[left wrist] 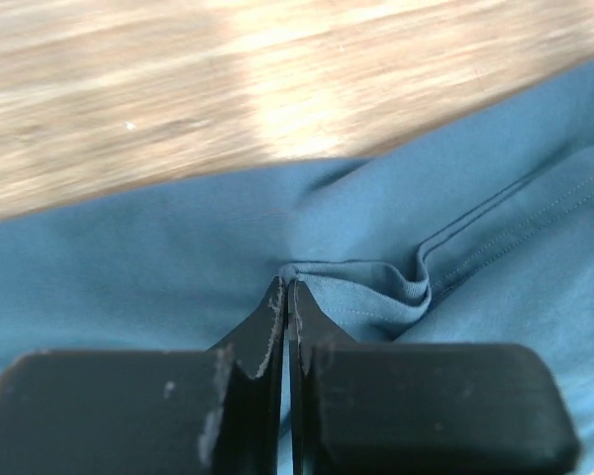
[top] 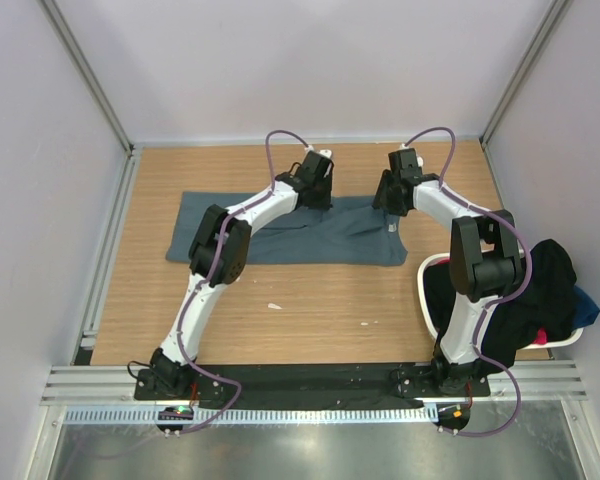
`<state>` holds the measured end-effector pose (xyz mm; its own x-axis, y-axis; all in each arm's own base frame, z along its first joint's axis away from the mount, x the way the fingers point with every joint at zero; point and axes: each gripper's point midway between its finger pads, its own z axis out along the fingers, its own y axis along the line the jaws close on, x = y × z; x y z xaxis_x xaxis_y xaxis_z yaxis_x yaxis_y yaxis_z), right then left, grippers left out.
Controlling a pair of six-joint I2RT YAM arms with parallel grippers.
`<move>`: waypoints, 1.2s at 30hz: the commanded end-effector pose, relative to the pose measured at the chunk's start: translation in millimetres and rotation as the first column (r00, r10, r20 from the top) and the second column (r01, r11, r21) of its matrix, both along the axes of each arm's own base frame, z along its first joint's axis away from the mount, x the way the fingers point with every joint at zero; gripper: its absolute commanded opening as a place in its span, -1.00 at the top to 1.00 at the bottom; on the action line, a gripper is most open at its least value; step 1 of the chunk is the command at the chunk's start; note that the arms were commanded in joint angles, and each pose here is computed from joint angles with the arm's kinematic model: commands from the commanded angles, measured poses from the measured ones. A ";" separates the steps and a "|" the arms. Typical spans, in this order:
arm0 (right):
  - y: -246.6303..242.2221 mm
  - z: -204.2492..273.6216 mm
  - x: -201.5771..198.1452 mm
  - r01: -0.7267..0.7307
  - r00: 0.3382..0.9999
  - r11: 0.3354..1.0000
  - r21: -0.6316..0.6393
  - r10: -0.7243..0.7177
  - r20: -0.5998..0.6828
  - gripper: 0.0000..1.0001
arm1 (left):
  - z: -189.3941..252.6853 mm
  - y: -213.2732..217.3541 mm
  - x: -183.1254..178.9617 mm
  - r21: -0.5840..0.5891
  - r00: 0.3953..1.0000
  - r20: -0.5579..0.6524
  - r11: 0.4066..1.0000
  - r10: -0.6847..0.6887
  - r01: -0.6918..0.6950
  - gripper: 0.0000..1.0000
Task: Fold and stack the t-shirts
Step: Fold the tshirt
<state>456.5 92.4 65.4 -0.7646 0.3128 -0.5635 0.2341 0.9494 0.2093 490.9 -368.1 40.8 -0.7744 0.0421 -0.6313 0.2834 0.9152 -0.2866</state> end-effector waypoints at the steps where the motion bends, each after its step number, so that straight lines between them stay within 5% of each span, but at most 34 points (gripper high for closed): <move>1: -1.2 6.4 7.8 0.011 0.999 1.000 0.000 -0.011 0.033 -0.01 | 66.9 0.1 17.7 -0.046 0.987 0.158 0.999 0.031 -0.024 1.00; 36: -3.1 -3.1 11.0 0.016 1.000 1.000 -0.013 -0.015 0.020 0.01 | 67.0 54.4 52.6 -0.015 0.956 0.222 0.981 0.193 -0.194 1.00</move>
<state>455.0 91.4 51.2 -0.7809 0.3091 -0.5428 0.2421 0.9508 0.1932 526.1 -322.8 69.5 -0.6922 -0.0249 -0.7212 0.1971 0.9549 -0.2221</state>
